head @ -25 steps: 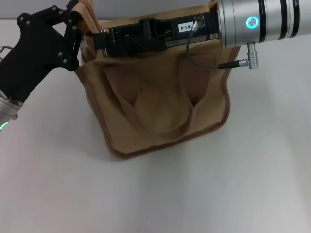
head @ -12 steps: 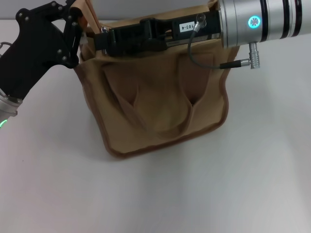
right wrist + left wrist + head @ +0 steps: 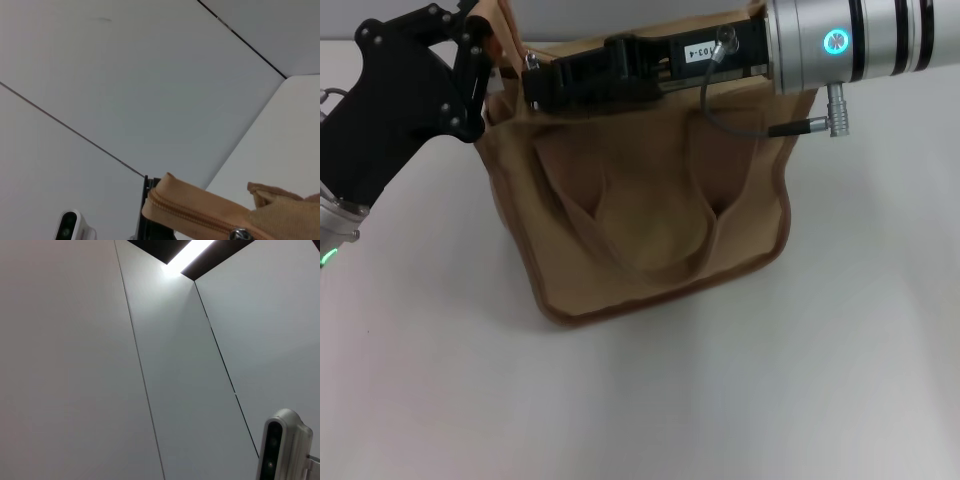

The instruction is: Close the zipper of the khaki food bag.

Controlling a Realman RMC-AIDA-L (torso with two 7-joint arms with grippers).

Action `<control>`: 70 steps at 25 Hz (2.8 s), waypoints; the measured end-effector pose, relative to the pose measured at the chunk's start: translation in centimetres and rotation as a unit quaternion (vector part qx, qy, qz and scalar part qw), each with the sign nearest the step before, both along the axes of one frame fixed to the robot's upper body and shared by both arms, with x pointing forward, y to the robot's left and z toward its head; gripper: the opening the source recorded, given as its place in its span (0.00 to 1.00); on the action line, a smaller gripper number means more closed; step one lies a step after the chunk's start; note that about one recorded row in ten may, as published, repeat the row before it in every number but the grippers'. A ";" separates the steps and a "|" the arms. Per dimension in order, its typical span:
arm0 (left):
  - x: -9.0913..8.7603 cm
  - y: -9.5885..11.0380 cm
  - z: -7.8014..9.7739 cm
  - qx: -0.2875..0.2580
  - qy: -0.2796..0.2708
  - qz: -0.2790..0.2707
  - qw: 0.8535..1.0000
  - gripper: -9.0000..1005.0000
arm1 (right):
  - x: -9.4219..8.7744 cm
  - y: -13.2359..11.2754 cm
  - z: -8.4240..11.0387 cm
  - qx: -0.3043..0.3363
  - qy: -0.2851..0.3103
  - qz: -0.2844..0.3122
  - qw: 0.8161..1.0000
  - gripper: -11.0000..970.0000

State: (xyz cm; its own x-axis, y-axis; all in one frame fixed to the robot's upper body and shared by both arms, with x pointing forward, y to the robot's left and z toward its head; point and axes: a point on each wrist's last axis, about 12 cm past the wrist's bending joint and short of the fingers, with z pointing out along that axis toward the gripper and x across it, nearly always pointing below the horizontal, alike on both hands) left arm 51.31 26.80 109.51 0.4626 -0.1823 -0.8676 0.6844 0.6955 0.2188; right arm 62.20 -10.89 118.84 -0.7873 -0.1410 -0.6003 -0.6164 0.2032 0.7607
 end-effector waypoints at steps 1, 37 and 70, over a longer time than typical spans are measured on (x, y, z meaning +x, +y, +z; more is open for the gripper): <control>0.0 0.0 0.0 0.000 0.000 0.000 1.000 0.03 | 0.0 0.1 0.0 -0.001 -0.001 0.001 1.000 0.40; 0.4 -0.8 0.4 -0.011 -0.004 -0.013 1.000 0.03 | 0.2 0.7 0.0 -0.002 -0.018 -0.007 1.000 0.29; 0.1 -0.2 0.1 -0.031 0.003 0.010 0.999 0.03 | 0.3 0.9 -0.1 -0.002 -0.032 -0.009 0.999 0.16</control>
